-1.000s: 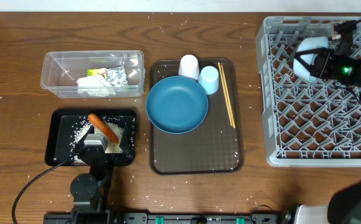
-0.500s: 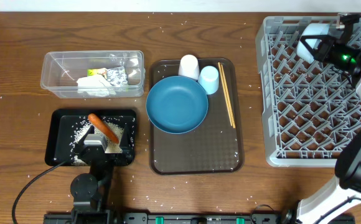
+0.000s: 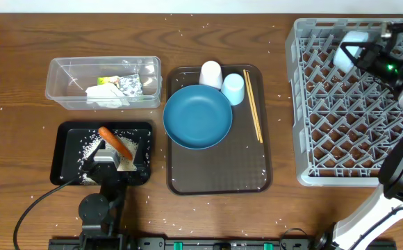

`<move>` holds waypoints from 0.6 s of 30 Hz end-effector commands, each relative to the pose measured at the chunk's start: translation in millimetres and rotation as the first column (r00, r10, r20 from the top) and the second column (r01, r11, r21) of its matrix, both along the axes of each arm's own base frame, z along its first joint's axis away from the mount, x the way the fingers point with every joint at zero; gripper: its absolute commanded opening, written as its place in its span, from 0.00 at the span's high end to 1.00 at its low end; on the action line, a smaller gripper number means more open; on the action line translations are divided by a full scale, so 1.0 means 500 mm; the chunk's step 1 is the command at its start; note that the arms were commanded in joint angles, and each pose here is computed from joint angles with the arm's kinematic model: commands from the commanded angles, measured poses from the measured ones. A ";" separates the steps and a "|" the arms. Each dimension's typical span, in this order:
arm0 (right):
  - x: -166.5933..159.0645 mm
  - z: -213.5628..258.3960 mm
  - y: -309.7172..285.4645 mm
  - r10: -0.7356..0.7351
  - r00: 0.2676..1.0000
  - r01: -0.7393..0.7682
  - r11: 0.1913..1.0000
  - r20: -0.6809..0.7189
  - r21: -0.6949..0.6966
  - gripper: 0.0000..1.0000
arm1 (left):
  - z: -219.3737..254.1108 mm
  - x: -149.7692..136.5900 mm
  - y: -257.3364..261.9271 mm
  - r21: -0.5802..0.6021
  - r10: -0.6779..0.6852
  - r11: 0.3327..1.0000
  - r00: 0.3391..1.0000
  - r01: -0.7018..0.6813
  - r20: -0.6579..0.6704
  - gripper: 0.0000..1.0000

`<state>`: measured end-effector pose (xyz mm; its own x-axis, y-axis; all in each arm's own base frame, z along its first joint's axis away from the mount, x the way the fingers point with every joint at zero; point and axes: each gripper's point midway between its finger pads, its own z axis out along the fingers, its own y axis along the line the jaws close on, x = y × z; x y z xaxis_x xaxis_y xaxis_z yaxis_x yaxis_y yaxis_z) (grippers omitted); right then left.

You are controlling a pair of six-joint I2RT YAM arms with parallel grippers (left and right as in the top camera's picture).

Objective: Sort waste into correct bins and load items into the dishwasher rack
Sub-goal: 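Carry the bowl right into the dish rack and release it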

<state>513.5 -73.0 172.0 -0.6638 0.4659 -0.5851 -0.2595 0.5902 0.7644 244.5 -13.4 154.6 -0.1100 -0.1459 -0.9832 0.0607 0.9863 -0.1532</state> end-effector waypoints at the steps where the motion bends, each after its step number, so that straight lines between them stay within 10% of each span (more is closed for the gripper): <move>1: -0.008 -0.002 -0.024 -0.012 1.000 0.013 0.999 -0.023 0.036 0.99 | -0.031 -0.002 -0.005 0.004 -0.014 1.000 0.999 0.014 -0.044 0.02; 18: -0.072 0.021 -0.117 -0.142 0.980 0.153 0.986 -0.142 0.072 0.83 | -0.031 -0.002 -0.005 0.004 -0.015 1.000 0.999 0.015 -0.044 0.02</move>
<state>482.9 -113.6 163.2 -0.6991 0.5824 -0.4147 -0.1046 0.4905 0.8651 244.5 -13.4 154.6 -0.1100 -0.1459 -0.9832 0.0607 0.9863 -0.1532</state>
